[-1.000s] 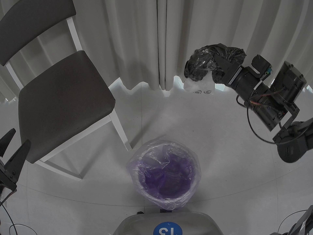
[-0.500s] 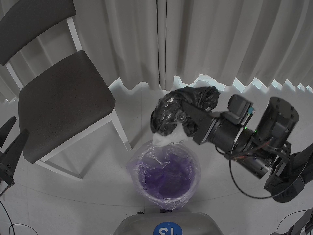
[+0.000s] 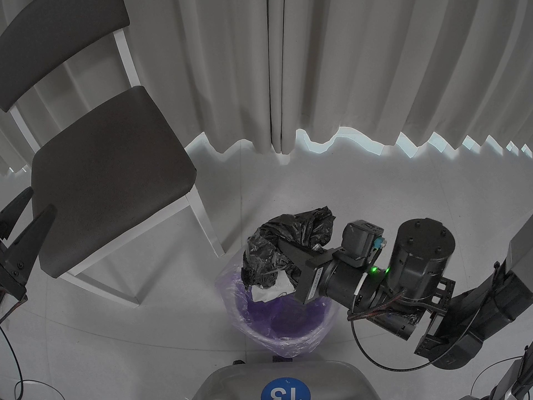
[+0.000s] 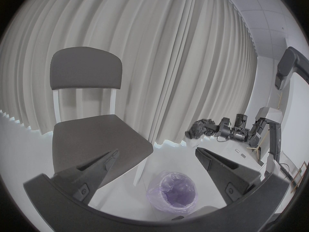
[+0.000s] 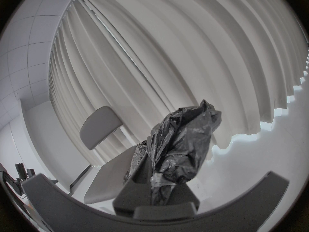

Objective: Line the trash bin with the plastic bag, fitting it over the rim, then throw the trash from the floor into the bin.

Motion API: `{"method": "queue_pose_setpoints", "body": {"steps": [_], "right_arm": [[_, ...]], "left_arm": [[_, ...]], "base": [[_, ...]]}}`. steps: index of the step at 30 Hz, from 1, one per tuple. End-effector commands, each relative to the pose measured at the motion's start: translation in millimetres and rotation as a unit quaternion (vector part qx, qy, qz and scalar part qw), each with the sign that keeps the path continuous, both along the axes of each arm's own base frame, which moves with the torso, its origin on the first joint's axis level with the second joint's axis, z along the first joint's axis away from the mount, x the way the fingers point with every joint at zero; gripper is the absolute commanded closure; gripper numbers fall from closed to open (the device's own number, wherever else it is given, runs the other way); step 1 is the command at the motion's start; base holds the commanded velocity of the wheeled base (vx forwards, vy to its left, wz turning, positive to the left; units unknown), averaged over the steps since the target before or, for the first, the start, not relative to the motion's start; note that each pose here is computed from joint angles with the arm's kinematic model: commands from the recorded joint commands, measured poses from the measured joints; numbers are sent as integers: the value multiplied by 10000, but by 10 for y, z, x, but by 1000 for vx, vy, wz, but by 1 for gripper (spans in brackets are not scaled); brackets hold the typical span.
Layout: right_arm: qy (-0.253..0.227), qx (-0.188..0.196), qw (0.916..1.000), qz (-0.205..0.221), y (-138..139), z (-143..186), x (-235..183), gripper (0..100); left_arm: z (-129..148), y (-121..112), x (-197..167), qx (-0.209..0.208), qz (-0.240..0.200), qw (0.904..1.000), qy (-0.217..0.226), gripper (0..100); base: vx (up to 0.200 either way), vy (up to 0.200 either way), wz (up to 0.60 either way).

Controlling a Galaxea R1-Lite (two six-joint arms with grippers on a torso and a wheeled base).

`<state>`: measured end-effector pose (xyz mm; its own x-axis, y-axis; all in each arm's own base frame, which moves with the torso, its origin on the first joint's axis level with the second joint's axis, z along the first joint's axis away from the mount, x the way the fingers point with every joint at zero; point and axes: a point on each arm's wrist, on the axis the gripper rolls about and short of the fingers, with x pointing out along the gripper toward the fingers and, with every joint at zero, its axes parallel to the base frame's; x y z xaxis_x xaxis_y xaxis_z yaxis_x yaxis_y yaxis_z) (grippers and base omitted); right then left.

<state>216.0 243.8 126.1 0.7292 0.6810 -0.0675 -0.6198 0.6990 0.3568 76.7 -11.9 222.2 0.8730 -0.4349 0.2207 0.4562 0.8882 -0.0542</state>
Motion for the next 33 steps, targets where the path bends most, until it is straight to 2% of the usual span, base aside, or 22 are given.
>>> {"method": "queue_pose_setpoints", "body": {"steps": [1, 9, 21, 25, 29, 31, 33], "right_arm": [[207, -234, 9995, -22, 27, -188, 44, 100], [381, -689, 9968, -111, 28, -477, 161, 100], [413, -739, 9961, -259, -13, -524, 266, 100], [57, -841, 9960, -311, -53, -252, 380, 100], [186, -1178, 9925, -261, -53, 8, 365, 100], [208, -1200, 9922, -259, -52, 25, 366, 100], [267, -1511, 9879, -206, -16, 280, 412, 100]], "left_arm": [[-5, 1, 16, 0, 16, 10000, 20, 0], [-18, 7, 6, -25, 192, 9998, 20, 0], [-32, 7, 20, -36, 188, 9998, 72, 0], [-36, 5, 20, -35, 181, 9998, 80, 0], [-85, 4, 21, -34, 165, 9997, 183, 0], [-85, 4, 21, -34, 165, 9997, 183, 0], [-129, -6, 38, -16, 98, 9995, 294, 0]], "base": [[0, 0, 0], [0, 0, 0], [0, 0, 0], [0, 0, 0], [0, 0, 0], [0, 0, 0], [0, 0, 0]]}}
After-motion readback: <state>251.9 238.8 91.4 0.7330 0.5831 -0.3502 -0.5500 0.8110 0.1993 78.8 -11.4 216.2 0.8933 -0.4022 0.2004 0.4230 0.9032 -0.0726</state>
